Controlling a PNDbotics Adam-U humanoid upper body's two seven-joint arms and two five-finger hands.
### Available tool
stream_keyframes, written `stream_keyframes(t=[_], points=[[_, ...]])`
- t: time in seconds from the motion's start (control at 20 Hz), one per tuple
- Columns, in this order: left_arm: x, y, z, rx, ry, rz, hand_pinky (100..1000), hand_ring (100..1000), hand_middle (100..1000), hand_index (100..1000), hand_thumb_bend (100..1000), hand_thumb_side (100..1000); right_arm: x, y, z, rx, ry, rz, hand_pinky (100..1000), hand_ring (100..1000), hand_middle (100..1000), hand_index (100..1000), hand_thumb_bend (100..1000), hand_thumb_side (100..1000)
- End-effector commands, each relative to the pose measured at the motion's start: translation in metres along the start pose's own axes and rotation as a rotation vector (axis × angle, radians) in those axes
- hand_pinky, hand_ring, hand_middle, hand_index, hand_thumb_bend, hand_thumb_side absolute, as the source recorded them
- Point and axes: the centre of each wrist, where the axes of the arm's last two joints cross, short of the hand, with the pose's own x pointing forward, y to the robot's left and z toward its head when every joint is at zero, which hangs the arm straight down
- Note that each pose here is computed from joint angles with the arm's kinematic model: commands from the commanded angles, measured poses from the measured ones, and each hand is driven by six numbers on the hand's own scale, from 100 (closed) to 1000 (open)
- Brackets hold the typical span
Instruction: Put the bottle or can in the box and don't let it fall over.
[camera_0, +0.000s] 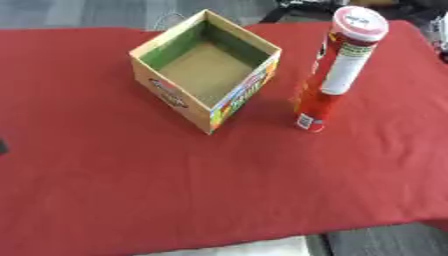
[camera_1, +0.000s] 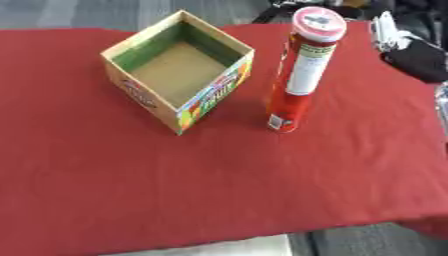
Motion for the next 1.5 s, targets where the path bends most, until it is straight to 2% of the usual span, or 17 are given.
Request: stream_keyframes(t=[0.05,0.3,0.5,1.2,1.5], points=[[0.009,0.004,-0.004,-0.014,-0.022,-0.03,514,830,857,887,100,655,0.008,-0.012,-0.017,0.093,-0.08,0.015,909,961,911,951,100,558],[0.009,0.004,-0.003,-0.012,-0.022,-0.031,515,830,856,886,100,654,0.013,-0.016,-0.031,0.269,-0.185,-0.007,927,978,928,971,100,555],[0.009,0.004,-0.002,-0.016,-0.017,-0.033,514,830,857,886,100,654,0.016,-0.02,-0.04,0.36,-0.246,-0.022,940,999,950,984,100,552],[0.009,0.003,-0.004,-0.028,-0.02,-0.027,516,831,857,884,100,653,0.027,-0.023,-0.063,0.499,-0.331,-0.047,955,1000,960,985,100,547],[0.008,0.003,-0.005,-0.032,-0.023,-0.018,515,832,857,883,100,653,0.017,-0.016,-0.072,0.528,-0.33,-0.05,953,1000,961,988,100,550]])
